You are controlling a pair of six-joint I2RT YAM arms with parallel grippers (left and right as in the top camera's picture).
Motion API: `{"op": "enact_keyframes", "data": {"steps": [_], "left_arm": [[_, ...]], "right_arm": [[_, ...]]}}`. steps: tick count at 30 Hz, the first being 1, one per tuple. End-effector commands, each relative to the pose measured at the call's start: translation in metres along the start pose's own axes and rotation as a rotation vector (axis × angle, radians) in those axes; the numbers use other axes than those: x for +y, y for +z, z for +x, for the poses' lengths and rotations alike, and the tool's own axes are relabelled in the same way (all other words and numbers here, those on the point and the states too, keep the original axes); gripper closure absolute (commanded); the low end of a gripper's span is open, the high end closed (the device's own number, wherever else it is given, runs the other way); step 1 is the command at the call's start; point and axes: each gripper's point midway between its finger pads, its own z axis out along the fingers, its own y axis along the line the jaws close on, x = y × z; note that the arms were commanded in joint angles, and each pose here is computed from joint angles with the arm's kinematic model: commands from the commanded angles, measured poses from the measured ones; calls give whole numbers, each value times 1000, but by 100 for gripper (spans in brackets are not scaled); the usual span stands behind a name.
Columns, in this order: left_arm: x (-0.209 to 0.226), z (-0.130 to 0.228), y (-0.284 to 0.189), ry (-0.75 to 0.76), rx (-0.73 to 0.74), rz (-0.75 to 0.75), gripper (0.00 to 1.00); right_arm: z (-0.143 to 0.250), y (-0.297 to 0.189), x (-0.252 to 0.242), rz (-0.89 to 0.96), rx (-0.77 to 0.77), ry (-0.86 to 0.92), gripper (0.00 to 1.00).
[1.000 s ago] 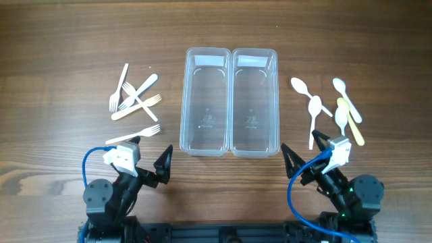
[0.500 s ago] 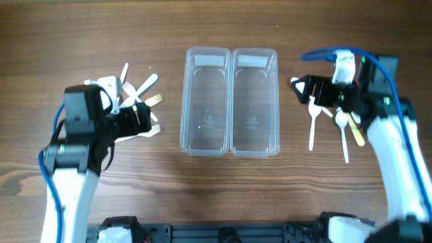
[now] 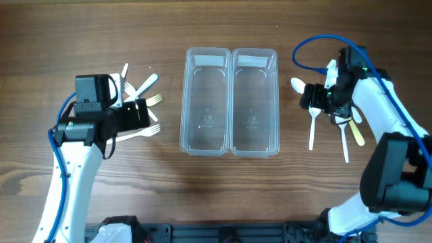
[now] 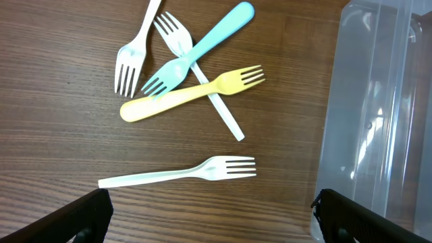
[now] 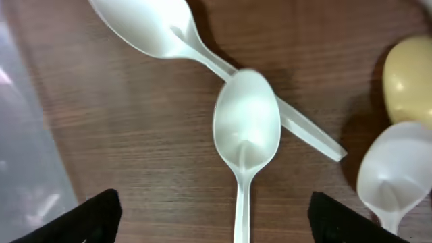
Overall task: Pack container
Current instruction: 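Move right gripper over the white spoons, left gripper over the forks, then grasp a white spoon with right gripper and drop it in right tray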
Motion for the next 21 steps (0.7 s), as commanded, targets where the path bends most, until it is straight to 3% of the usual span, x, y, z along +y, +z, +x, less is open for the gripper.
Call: {"op": "enact_keyframes", "data": {"steps": [1, 6, 13, 15, 21], "left_arm": [[2, -7, -3, 15, -17, -15, 0], [2, -7, -3, 15, -17, -15, 0], [2, -7, -3, 15, -17, -15, 0], [2, -7, -3, 15, -17, -15, 0], [2, -7, -3, 15, -17, -15, 0]], "right_arm": [[14, 21, -8, 31, 72, 50, 18], [25, 40, -12, 33, 76, 76, 42], [35, 56, -17, 44, 62, 82, 57], [41, 61, -22, 66, 62, 102, 71], [48, 66, -25, 78, 68, 108, 94]]}}
